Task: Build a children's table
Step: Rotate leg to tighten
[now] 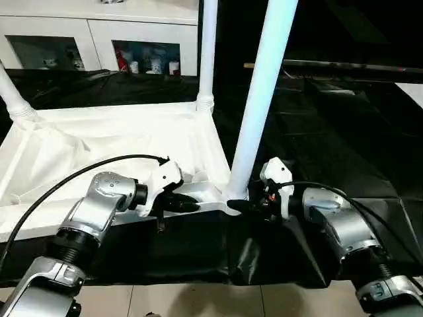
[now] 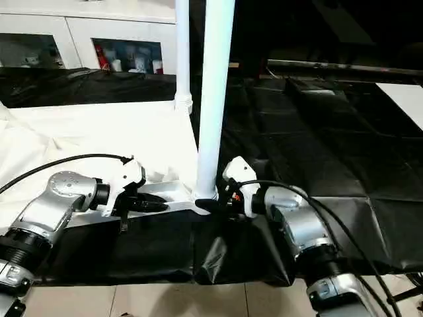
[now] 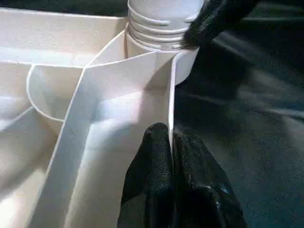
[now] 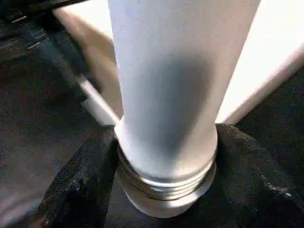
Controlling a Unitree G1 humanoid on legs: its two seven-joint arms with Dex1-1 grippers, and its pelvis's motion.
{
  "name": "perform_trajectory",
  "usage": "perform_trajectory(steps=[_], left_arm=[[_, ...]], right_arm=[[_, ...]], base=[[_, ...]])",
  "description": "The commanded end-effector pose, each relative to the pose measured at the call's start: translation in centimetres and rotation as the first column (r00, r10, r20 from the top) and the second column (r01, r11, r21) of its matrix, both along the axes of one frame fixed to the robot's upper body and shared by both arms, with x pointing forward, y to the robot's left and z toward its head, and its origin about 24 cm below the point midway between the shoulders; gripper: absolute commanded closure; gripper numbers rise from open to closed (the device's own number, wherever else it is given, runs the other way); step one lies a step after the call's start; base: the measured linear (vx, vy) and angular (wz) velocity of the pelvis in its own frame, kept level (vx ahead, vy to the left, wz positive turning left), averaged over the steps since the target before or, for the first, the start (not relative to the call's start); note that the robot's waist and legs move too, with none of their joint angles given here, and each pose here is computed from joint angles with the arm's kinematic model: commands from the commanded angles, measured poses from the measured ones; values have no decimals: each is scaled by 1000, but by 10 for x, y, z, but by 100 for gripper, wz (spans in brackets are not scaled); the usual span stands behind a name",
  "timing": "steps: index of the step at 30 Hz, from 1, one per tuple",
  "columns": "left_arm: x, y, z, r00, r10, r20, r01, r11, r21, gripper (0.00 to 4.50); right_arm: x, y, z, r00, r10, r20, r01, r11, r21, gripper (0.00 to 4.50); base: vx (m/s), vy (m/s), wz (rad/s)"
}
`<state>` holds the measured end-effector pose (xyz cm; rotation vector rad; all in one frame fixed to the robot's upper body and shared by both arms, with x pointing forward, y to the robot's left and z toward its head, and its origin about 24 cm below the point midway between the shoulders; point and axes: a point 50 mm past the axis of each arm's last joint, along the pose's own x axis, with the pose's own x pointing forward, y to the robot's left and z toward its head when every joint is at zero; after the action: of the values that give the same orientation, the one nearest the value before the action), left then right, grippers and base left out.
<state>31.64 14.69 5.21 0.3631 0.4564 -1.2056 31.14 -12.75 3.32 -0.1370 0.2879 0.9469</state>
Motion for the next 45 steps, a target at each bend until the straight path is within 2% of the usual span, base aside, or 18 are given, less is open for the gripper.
perform_trajectory(steps=[1, 2, 3, 4, 5, 8, 12, 13, 14, 15, 19, 21, 23, 25, 28, 31, 36, 45], left_arm=[[2, -12, -15, 997, 80, -13, -80, 997, 2, 450], [5, -15, -17, 993, 114, -3, -114, 993, 5, 450], [10, -27, -19, 986, 168, 8, -169, 986, 4, 450], [11, -29, -19, 984, 175, 11, -176, 984, 4, 450], [15, -42, -20, 977, 211, 16, -211, 978, -2, 450], [19, -54, -18, 970, 239, 38, -239, 971, 1, 450], [20, -63, -17, 978, 200, 59, -201, 980, 8, 450], [20, -63, -17, 979, 192, 62, -194, 981, 12, 450], [20, -61, -17, 980, 191, 64, -192, 981, 16, 450], [20, -58, -18, 980, 189, 63, -190, 982, 20, 450], [20, -51, -19, 980, 186, 64, -188, 982, 27, 450], [19, -43, -19, 983, 175, 63, -177, 984, 28, 450], [18, -37, -18, 984, 164, 62, -166, 986, 27, 450], [15, -26, -16, 990, 128, 53, -129, 992, 11, 450], [11, -19, -15, 996, 86, 36, -86, 996, 0, 450], [0, -7, -12, 999, -30, -10, 30, 999, -17, 450], [-10, -1, -7, 991, -113, -68, 110, 993, -47, 450], [-14, 0, -6, 987, -138, -85, 134, 989, -57, 450]], right_arm=[[5, -4, -14, 986, -164, -19, 163, 985, -59, 174], [7, -3, -18, 975, -221, -20, 219, 974, -64, 174], [11, 2, -25, 922, -383, -51, 382, 923, -43, 175], [12, 4, -26, 912, -407, -57, 405, 914, -39, 175], [14, 12, -30, 856, -510, -89, 510, 860, -19, 175], [17, 23, -30, 828, -557, -69, 557, 830, -29, 175], [20, 37, -24, 862, -508, -13, 507, 862, -17, 175], [21, 38, -22, 868, -497, -12, 497, 868, 5, 140], [22, 37, -20, 873, -487, -16, 487, 873, 33, 140], [23, 35, -17, 876, -482, -16, 481, 874, 68, 106], [26, 31, -11, 883, -469, -1, 467, 879, 98, 79], [28, 22, -3, 907, -419, 42, 413, 905, 107, 59], [28, 14, 1, 921, -384, 68, 377, 922, 88, 49], [25, -3, 7, 954, -286, 95, 284, 958, 26, 41], [20, -12, 10, 978, -192, 87, 193, 981, -2, 41], [4, -21, 15, 998, 41, 51, -39, 998, -43, 41], [-2, -18, 17, 990, 138, 27, -137, 990, -44, 41], [-3, -8, 15, 981, 194, 10, -193, 979, -58, 41]], base=[[0, 0, 0], [0, 0, 0], [0, 0, 0], [0, 0, 0], [0, 0, 0], [0, 0, 0], [0, 0, 0], [0, 0, 0], [0, 0, 0], [0, 0, 0], [0, 0, 0], [0, 0, 0], [0, 0, 0], [0, 0, 0], [0, 0, 0], [0, 0, 0], [0, 0, 0], [0, 0, 0]])
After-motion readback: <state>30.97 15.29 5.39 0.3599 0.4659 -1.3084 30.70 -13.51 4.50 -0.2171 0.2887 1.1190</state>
